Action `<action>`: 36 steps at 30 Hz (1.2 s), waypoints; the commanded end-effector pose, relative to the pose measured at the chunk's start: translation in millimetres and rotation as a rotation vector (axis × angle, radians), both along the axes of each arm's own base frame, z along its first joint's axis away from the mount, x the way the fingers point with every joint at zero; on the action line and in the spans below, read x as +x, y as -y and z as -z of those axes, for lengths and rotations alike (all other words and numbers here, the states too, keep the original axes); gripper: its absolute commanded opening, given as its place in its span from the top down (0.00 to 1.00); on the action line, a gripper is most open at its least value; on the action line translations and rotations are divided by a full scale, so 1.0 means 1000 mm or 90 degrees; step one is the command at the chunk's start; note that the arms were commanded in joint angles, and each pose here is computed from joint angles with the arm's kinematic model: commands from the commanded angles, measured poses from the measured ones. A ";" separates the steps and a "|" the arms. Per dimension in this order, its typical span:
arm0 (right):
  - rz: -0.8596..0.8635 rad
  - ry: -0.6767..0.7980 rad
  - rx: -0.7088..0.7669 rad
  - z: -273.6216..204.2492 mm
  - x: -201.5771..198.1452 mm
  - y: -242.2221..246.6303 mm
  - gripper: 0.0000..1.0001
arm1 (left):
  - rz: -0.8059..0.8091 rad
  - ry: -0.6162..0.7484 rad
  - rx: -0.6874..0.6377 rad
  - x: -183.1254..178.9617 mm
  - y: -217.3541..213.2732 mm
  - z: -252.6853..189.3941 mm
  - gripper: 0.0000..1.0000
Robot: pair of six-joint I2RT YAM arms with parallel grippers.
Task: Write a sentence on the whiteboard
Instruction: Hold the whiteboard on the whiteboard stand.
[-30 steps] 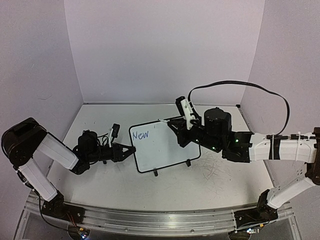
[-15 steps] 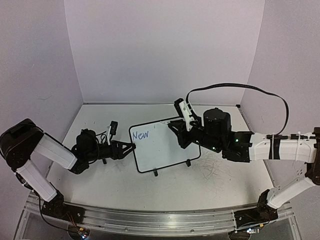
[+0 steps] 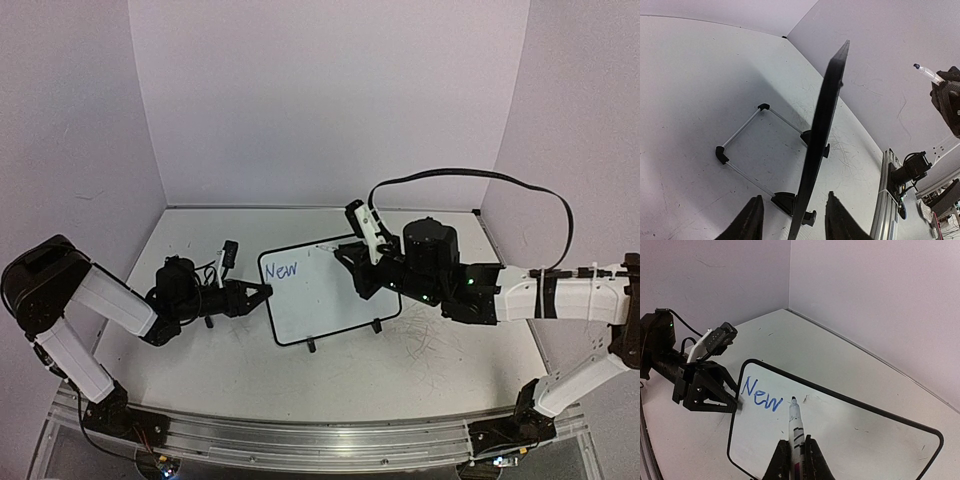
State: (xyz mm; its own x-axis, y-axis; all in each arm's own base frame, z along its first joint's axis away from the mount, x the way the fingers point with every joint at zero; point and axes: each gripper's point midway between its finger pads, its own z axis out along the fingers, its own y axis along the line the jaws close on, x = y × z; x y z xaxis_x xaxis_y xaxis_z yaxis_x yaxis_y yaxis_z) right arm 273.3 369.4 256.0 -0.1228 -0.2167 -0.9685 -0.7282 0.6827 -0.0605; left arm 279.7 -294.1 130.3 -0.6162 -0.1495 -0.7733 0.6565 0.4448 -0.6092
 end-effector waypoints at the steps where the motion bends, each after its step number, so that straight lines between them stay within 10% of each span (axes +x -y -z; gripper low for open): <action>1: -0.011 0.016 0.019 -0.016 0.005 -0.009 1.00 | 0.018 0.034 -0.007 0.004 0.009 -0.012 0.65; 15: -0.015 0.011 0.004 -0.006 0.008 -0.015 1.00 | 0.030 0.050 0.011 0.001 0.012 -0.005 0.91; 36: 0.006 0.046 0.012 -0.004 0.015 -0.009 1.00 | 0.035 0.057 0.027 -0.004 0.015 0.001 1.00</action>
